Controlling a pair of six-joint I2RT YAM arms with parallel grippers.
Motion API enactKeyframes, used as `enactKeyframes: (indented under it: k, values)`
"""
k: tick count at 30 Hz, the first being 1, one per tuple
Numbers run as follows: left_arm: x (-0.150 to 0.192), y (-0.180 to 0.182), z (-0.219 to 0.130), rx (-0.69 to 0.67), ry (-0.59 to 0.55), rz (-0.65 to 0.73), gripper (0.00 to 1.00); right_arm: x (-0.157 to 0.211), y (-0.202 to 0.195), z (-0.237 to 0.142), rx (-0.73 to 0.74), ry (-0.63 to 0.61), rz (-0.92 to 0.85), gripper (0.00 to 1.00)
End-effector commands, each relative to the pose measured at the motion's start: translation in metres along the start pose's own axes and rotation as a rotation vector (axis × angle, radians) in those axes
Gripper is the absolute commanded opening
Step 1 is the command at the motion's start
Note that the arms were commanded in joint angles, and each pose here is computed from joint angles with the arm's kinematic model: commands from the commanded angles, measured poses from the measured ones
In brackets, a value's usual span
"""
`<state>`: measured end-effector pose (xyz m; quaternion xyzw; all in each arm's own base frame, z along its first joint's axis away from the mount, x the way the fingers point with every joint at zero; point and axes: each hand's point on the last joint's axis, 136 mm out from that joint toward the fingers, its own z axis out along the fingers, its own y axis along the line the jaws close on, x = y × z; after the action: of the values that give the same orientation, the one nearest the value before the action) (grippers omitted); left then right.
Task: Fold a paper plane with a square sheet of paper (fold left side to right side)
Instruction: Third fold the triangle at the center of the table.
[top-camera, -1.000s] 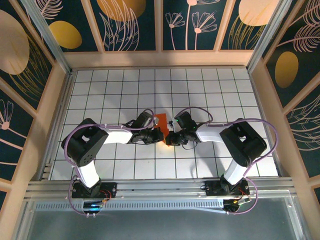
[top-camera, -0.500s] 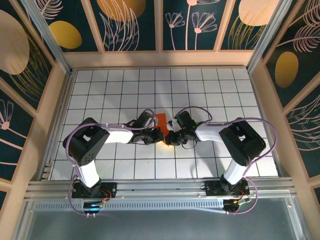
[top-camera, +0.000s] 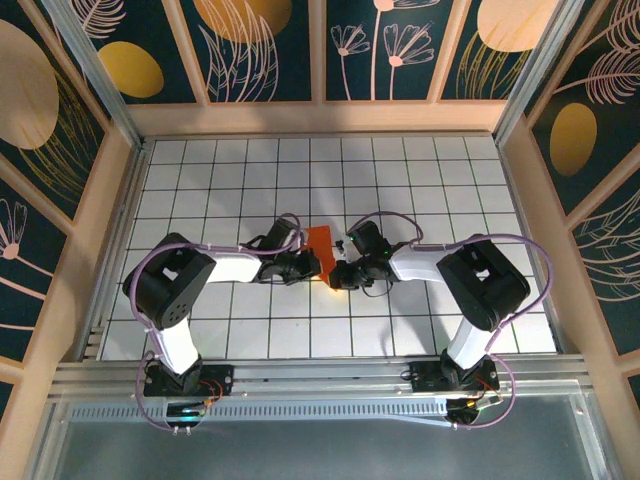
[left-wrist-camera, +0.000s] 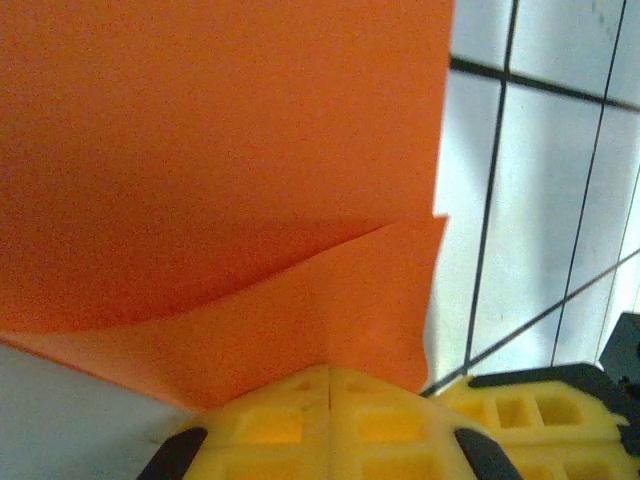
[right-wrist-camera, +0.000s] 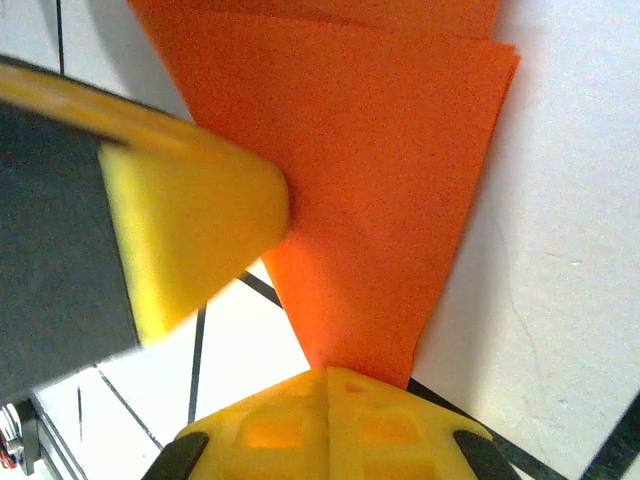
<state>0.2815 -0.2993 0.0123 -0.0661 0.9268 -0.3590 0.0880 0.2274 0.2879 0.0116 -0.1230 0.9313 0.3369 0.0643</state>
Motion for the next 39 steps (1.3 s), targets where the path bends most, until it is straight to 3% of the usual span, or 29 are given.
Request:
enactKeyframes:
  k: [1,13,25,33,39]
  values:
    - [-0.018,0.047,-0.005,-0.123,-0.065,-0.058,0.0,0.063,-0.074,0.009,0.272,0.181,0.109,0.0]
    - [-0.05,0.085,-0.031,-0.182,-0.16,-0.09,0.0,0.066,-0.073,0.009,0.267,0.188,0.114,0.0]
    - [-0.075,0.089,-0.061,-0.197,-0.231,-0.064,0.0,0.059,-0.064,0.012,0.224,0.174,0.112,0.0]
    - [-0.071,0.052,-0.085,-0.104,-0.271,0.025,0.0,0.056,-0.061,0.013,0.21,0.166,0.109,0.0]
    - [-0.037,-0.006,-0.059,0.049,-0.162,0.123,0.0,0.056,-0.061,0.013,0.213,0.167,0.114,0.0]
